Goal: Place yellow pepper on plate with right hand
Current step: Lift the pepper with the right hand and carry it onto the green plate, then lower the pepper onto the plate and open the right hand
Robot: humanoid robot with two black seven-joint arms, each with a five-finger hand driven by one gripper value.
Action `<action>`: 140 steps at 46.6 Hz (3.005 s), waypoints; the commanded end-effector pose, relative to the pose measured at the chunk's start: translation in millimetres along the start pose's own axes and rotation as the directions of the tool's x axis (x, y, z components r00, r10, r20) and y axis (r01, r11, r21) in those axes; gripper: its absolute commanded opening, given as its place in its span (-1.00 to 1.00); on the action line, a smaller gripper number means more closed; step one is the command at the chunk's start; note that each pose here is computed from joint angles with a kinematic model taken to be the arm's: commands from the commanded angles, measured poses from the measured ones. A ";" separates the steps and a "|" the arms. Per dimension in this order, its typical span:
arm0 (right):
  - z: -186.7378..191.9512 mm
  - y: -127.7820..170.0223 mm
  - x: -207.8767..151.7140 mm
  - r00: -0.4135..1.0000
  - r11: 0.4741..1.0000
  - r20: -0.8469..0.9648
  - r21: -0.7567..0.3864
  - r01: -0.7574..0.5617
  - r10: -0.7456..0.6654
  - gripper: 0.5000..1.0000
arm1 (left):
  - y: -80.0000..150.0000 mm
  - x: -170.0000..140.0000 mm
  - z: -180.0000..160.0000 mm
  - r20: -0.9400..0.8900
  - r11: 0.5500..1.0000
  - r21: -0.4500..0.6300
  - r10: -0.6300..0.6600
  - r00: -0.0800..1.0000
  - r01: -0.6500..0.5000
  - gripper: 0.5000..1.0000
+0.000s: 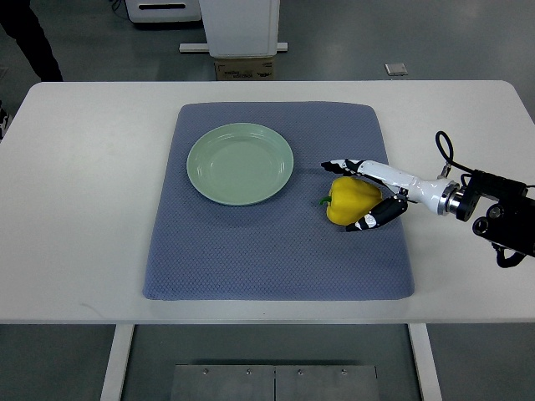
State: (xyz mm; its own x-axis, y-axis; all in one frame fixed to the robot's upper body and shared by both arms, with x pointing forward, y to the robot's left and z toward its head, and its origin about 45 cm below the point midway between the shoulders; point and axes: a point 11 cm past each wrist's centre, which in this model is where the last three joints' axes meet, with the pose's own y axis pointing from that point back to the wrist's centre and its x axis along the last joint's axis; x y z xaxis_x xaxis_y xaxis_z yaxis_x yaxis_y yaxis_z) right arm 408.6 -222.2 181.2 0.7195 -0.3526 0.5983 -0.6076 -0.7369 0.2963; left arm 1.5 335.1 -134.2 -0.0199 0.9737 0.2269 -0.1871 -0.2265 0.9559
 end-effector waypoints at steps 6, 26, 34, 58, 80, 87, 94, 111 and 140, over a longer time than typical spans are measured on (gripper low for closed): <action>2.3 0.9 -0.4 1.000 1.000 0.001 -0.006 -0.002 0.002 -0.22 | 0.0 0.2 -0.1 0.000 1.000 0.000 0.001 1.000 -0.001 1.00; -4.0 -2.4 14.1 0.999 0.999 0.000 0.007 -0.038 0.038 -1.00 | 0.0 0.2 -0.1 0.000 1.000 0.000 0.001 1.000 -0.001 1.00; -21.2 -14.8 28.4 0.996 0.995 0.009 0.050 -0.086 0.085 -1.00 | 0.0 0.2 -0.1 0.000 1.000 0.000 0.001 1.000 -0.001 1.00; -70.1 -87.2 42.1 0.990 0.987 -0.023 0.081 -0.137 0.139 -1.00 | 0.0 -0.3 0.0 0.000 1.000 0.000 -0.001 1.000 0.001 1.00; -90.0 -121.7 42.1 0.985 0.984 -0.023 0.031 -0.173 0.174 -1.00 | 0.0 0.2 -0.1 0.000 1.000 0.000 0.001 1.000 -0.001 1.00; -88.1 -121.5 42.6 0.984 0.984 -0.026 0.016 -0.175 0.175 -1.00 | 0.0 0.2 -0.1 0.000 1.000 0.000 0.001 1.000 -0.001 1.00; -85.5 -121.4 42.2 0.984 0.984 -0.023 -0.003 -0.176 0.176 -1.00 | 0.0 -0.3 0.0 0.000 1.000 0.000 -0.001 1.000 0.001 1.00; -97.0 -127.5 21.4 0.992 0.991 -0.001 0.046 -0.124 0.124 -1.00 | 0.0 0.2 -0.1 0.000 1.000 0.000 0.001 1.000 -0.001 1.00; -81.8 -126.2 -9.8 0.998 0.998 0.016 0.021 -0.062 0.062 -1.00 | 0.0 0.2 -0.1 0.000 1.000 0.000 0.001 1.000 -0.001 1.00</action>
State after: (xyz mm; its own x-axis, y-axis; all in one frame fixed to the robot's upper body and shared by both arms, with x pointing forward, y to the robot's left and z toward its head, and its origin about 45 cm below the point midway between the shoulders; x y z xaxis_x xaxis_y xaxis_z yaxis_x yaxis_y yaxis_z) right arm 450.7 -78.5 198.9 0.6856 -0.4060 0.6043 -0.6435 -0.7261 0.2421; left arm 1.5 335.3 -134.2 -0.0198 0.9736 0.2273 -0.1870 -0.2270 0.9558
